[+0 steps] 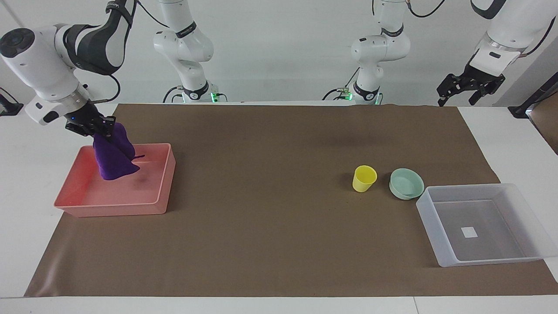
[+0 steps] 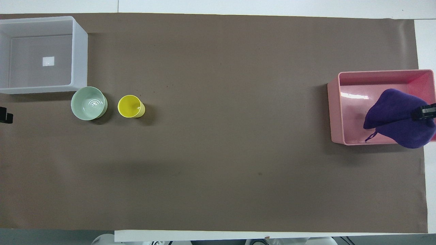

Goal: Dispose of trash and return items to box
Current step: 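Lower the purple cloth into the pink box and open the right gripper, then grasp the pale green bowl with the left gripper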

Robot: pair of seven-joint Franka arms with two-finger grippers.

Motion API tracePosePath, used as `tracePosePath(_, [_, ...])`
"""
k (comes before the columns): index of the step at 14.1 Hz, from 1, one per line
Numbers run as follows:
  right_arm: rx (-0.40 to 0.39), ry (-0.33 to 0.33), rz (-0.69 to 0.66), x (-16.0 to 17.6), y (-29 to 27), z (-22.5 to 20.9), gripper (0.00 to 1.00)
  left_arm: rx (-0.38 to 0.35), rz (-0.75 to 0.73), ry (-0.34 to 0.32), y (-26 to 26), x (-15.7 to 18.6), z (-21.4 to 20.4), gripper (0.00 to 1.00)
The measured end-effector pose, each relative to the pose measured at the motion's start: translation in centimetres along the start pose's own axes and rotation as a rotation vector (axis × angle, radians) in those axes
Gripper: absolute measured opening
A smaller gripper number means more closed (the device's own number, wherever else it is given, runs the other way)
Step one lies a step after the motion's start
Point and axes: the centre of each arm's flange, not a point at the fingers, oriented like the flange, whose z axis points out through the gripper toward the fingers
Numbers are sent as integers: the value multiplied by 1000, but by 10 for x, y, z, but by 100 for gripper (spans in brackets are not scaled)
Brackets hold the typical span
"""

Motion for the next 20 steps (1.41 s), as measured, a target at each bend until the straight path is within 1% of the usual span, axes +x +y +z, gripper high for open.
tracePosePath(1, [0, 0, -1, 0, 0, 0, 50, 0, 0, 0, 0, 0, 0, 100])
tracePosePath(3, [-2, 5, -1, 0, 0, -2, 70, 0, 0, 0, 0, 0, 0, 100])
tracePosePath(4, [-4, 8, -2, 0, -1, -5, 82, 0, 0, 0, 0, 0, 0, 100])
tracePosePath(6, [-8, 16, -12, 1, -6, -12, 100, 0, 0, 0, 0, 0, 0, 100])
tracePosePath(9, [-18, 32, -62, 9, -33, -24, 100, 0, 0, 0, 0, 0, 0, 100])
tracePosePath(11, [-23, 42, -74, 7, -56, -46, 100, -1, 0, -18, 0, -4, 0, 100])
tracePosePath(13, [-19, 21, -75, -12, -69, -89, 100, -3, -1, -57, 1, -15, -4, 100])
tracePosePath(15, [-25, 40, -88, -29, -80, -127, 100, -2, -4, -63, 1, -22, -8, 100])
tracePosePath(17, [-30, 56, -105, -31, -90, -138, 100, -1, -8, -60, -1, -25, -11, 100])
tracePosePath(18, [-30, 52, -110, -29, -93, -137, 100, 1, -16, -38, -3, -21, -8, 100])
tracePosePath(19, [-29, 47, -114, -27, -95, -134, 100, 4, -37, 5, -6, -13, 3, 100])
tracePosePath(20, [-28, 44, -115, -25, -95, -133, 100, 6, -79, 53, -8, -2, 23, 100])
